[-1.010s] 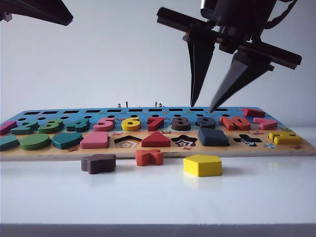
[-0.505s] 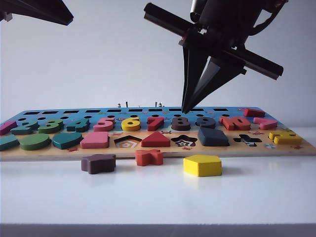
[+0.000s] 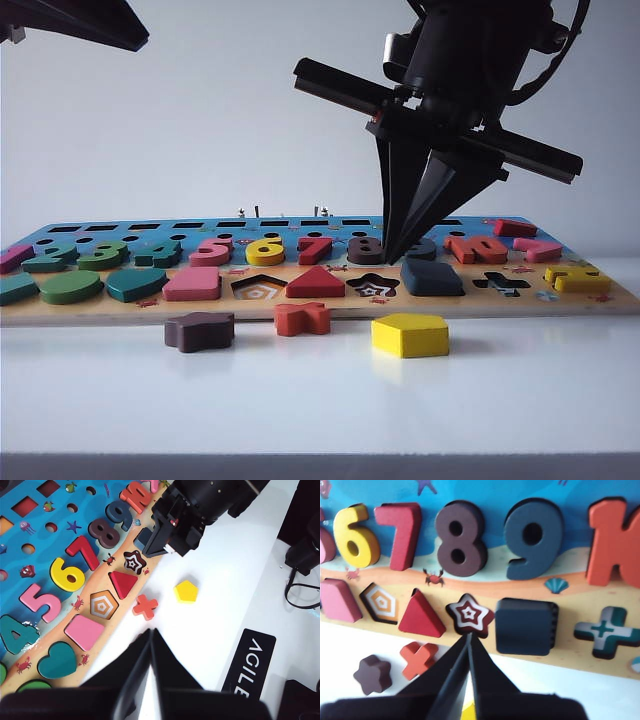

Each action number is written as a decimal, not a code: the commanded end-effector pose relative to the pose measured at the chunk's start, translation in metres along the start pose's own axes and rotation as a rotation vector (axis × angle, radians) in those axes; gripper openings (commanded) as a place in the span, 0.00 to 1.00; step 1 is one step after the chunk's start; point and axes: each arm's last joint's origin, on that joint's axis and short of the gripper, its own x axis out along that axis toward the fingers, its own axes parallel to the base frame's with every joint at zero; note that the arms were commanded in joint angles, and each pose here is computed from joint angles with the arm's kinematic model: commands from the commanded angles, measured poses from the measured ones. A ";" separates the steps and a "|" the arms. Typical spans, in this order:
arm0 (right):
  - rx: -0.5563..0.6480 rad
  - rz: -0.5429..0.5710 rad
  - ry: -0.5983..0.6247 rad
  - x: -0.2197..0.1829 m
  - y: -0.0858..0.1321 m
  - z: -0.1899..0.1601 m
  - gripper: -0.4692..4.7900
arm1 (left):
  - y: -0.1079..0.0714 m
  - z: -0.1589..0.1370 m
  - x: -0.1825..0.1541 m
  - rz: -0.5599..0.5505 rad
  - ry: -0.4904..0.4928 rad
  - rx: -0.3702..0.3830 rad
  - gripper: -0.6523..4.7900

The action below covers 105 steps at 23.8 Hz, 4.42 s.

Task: Insert the cube into the slot.

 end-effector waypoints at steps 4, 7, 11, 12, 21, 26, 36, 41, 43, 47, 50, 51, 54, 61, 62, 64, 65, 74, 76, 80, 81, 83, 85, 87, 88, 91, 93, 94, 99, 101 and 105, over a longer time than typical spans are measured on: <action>0.001 -0.052 -0.012 0.000 -0.003 0.000 0.07 | 0.000 0.002 -0.001 -0.003 -0.020 0.019 0.15; 0.001 -0.060 -0.010 0.000 -0.003 0.000 0.07 | 0.000 0.002 -0.001 -0.004 -0.020 0.020 0.15; 0.001 -0.070 -0.019 0.000 -0.004 0.000 0.07 | 0.000 0.002 -0.001 -0.003 -0.020 0.019 0.15; 0.001 -0.076 -0.022 0.000 -0.004 0.000 0.07 | 0.000 0.002 -0.001 -0.003 -0.021 0.020 0.15; -0.080 0.118 -0.110 -0.014 0.009 0.009 0.07 | 0.000 0.002 -0.001 -0.003 -0.020 0.019 0.15; -0.214 0.219 -0.367 -0.056 0.017 0.015 0.07 | 0.000 0.002 -0.001 -0.003 -0.021 0.020 0.15; -0.472 -0.011 -0.524 -0.080 0.000 0.012 0.07 | 0.000 0.003 -0.001 -0.003 -0.023 0.022 0.15; -0.404 -0.059 -0.550 -0.081 -0.025 0.018 0.07 | 0.000 0.003 -0.001 -0.002 -0.024 0.022 0.15; -0.366 -0.081 -0.556 -0.081 -0.040 0.017 0.07 | 0.000 0.003 -0.001 -0.003 -0.024 0.022 0.15; -0.312 -0.093 -0.573 -0.080 -0.066 0.002 0.07 | 0.000 0.003 -0.001 -0.003 -0.024 0.023 0.15; -0.293 -0.106 -0.582 -0.080 -0.076 -0.006 0.07 | 0.000 0.003 -0.001 -0.002 -0.028 0.025 0.15; -0.286 -0.111 -0.586 -0.080 -0.080 -0.009 0.07 | 0.000 0.003 -0.001 -0.001 -0.030 0.027 0.15; -0.253 -0.131 -0.606 -0.083 -0.094 -0.018 0.07 | 0.000 0.005 -0.001 0.002 -0.041 0.035 0.15; -0.204 -0.108 -0.646 -0.090 -0.117 -0.036 0.07 | 0.000 0.005 -0.001 0.004 -0.048 0.047 0.15; -0.198 -0.093 -0.651 -0.091 -0.121 -0.039 0.07 | 0.001 0.006 -0.001 0.006 -0.053 0.057 0.15; -0.189 -0.070 -0.658 -0.092 -0.126 -0.045 0.07 | 0.001 0.007 -0.001 0.017 -0.062 0.068 0.15; -0.182 -0.057 -0.661 -0.092 -0.130 -0.048 0.07 | 0.001 0.008 -0.002 0.027 -0.066 0.071 0.15; -0.168 0.084 -0.765 -0.090 -0.158 -0.083 0.07 | 0.002 0.010 -0.002 0.040 -0.081 0.082 0.15; -0.167 0.078 -0.803 -0.089 -0.160 -0.089 0.07 | 0.002 0.010 -0.002 0.041 -0.082 0.082 0.15; -0.157 0.055 -0.875 -0.087 -0.167 -0.098 0.07 | 0.001 0.010 -0.005 0.077 -0.088 0.089 0.15; -0.153 0.050 -0.884 -0.087 -0.168 -0.099 0.07 | 0.000 0.010 -0.006 0.091 -0.091 0.092 0.15; -0.147 0.041 -0.896 -0.086 -0.170 -0.101 0.07 | 0.000 0.010 -0.010 0.118 -0.104 0.096 0.15; -0.143 0.036 -0.906 -0.084 -0.171 -0.102 0.08 | 0.001 0.010 -0.014 0.146 -0.123 0.095 0.15; -0.140 0.032 -0.911 -0.080 -0.173 -0.103 0.08 | 0.003 0.010 -0.020 0.173 -0.148 0.092 0.15; -0.141 0.032 -0.913 -0.079 -0.174 -0.104 0.08 | 0.004 0.010 -0.022 0.185 -0.157 0.090 0.15; -0.129 0.003 -0.932 -0.073 -0.177 -0.106 0.08 | 0.008 0.009 -0.032 0.244 -0.200 0.078 0.15; -0.114 -0.033 -0.965 -0.069 -0.180 -0.108 0.08 | 0.010 0.008 -0.038 0.280 -0.213 0.065 0.15; -0.117 -0.037 -0.994 -0.067 -0.182 -0.110 0.08 | 0.012 0.008 -0.040 0.294 -0.219 0.058 0.15; -0.121 -0.044 -1.058 -0.059 -0.187 -0.117 0.08 | 0.015 0.007 -0.042 0.317 -0.220 0.045 0.15; -0.119 -0.049 -1.071 -0.056 -0.189 -0.120 0.08 | 0.016 0.006 -0.043 0.335 -0.221 0.039 0.15; -0.123 -0.051 -1.098 -0.049 -0.193 -0.128 0.08 | 0.018 0.004 -0.053 0.401 -0.245 0.023 0.15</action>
